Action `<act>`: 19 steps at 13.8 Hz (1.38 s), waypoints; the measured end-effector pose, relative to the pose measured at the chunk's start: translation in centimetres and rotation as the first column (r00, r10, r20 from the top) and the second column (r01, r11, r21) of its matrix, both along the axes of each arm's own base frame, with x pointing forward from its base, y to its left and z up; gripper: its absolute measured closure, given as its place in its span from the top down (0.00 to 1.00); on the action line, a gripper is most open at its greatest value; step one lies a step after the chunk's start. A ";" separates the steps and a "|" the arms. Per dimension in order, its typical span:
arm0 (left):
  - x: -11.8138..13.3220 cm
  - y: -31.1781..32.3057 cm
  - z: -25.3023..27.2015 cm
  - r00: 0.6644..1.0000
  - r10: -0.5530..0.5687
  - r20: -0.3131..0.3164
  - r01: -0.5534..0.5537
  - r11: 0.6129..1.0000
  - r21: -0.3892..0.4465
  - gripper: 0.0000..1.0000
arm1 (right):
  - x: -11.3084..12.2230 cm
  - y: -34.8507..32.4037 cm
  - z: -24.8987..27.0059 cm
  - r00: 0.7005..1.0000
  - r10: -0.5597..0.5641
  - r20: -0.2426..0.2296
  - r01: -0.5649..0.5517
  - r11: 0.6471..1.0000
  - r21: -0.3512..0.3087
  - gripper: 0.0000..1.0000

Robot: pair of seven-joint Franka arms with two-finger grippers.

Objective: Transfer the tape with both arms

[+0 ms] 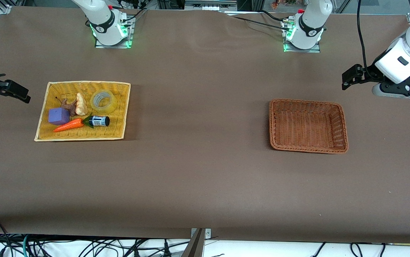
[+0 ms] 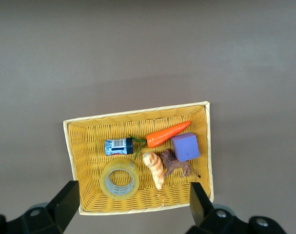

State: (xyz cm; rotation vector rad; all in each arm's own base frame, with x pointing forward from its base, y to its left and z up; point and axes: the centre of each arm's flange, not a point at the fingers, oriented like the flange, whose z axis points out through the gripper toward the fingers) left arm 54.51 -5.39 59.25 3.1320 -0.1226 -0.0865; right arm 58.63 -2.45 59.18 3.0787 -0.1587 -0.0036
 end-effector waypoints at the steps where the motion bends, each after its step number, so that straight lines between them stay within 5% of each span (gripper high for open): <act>1: 0.0 0.0 0.0 1.000 0.000 0.000 0.000 1.000 0.000 1.00 | 0.1 -0.1 -0.3 1.000 -0.004 -0.005 0.004 1.000 0.000 1.00; 7: 0.0 0.0 0.0 1.000 0.000 0.000 0.000 1.000 0.000 1.00 | 1.9 0.4 -8.5 0.993 -0.013 -0.119 0.017 0.999 0.034 1.00; 10: 0.0 0.0 0.0 1.000 0.000 0.000 0.000 1.000 0.000 1.00 | 2.2 2.4 -16.6 0.992 -0.050 -0.118 0.058 0.996 0.063 1.00; 15: 0.0 0.0 0.0 1.000 0.000 0.000 0.000 1.000 0.000 1.00 | -3.5 10.2 -30.4 0.992 -0.105 -0.074 0.109 0.992 0.058 1.00; 19: 0.0 0.0 0.0 1.000 0.001 -0.001 -0.001 1.000 0.000 1.00 | -7.8 12.1 -35.1 0.994 -0.091 -0.065 0.095 0.994 0.060 1.00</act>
